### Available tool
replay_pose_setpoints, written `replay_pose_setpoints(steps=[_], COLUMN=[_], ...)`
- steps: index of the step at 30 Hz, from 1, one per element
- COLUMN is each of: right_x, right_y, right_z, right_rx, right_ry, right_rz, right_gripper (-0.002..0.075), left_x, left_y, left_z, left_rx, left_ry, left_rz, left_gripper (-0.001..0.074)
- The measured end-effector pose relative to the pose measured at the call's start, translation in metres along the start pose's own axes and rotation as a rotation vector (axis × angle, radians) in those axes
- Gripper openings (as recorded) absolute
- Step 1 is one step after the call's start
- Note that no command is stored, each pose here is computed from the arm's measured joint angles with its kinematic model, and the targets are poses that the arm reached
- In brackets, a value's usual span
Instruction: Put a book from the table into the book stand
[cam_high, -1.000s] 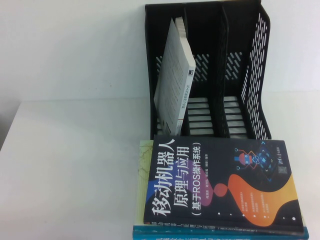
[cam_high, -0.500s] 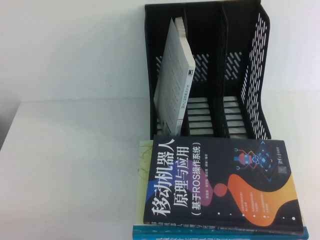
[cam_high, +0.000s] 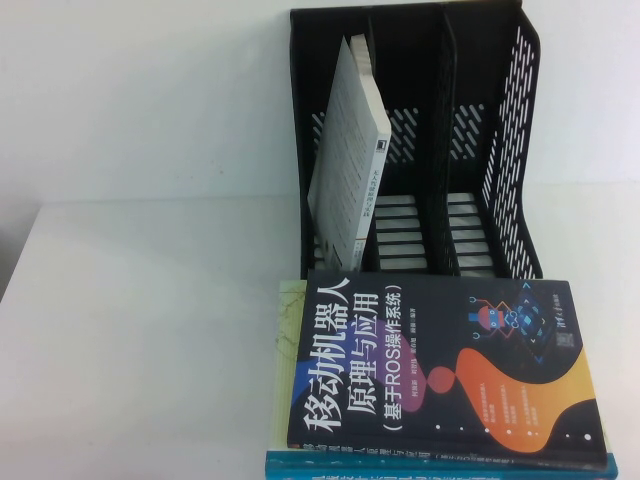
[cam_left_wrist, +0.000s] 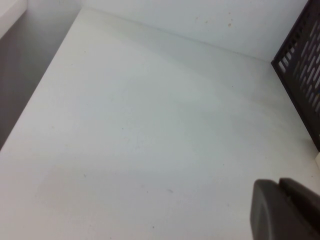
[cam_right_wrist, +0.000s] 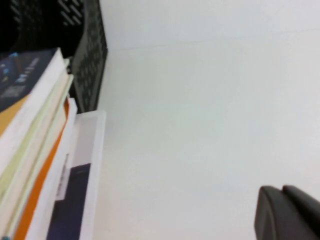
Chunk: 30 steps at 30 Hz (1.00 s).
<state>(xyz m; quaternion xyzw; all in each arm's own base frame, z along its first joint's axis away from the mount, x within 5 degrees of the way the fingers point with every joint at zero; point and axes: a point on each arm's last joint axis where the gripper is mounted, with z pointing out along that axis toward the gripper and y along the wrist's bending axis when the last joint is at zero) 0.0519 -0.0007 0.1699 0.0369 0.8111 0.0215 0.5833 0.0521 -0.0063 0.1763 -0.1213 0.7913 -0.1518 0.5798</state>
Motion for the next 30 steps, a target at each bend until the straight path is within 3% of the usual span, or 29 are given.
replay_pose_setpoints(steps=[5,30], right_x=[0.0002,-0.0003], right_y=[-0.0031,-0.0032], right_z=[-0.0001,-0.0003], right_rx=[0.054,0.058], right_ry=[0.000,-0.002], right_rz=[0.012,0.015], right_gripper=[-0.0003,-0.0003], left_x=[0.0000,0.0000], left_y=[0.0000,0.0000], left_z=[0.0000,0.0000], left_rx=[0.000,0.000], left_ry=[0.000,0.000], left_rz=[0.000,0.000], left_gripper=[-0.0002,-0.0002])
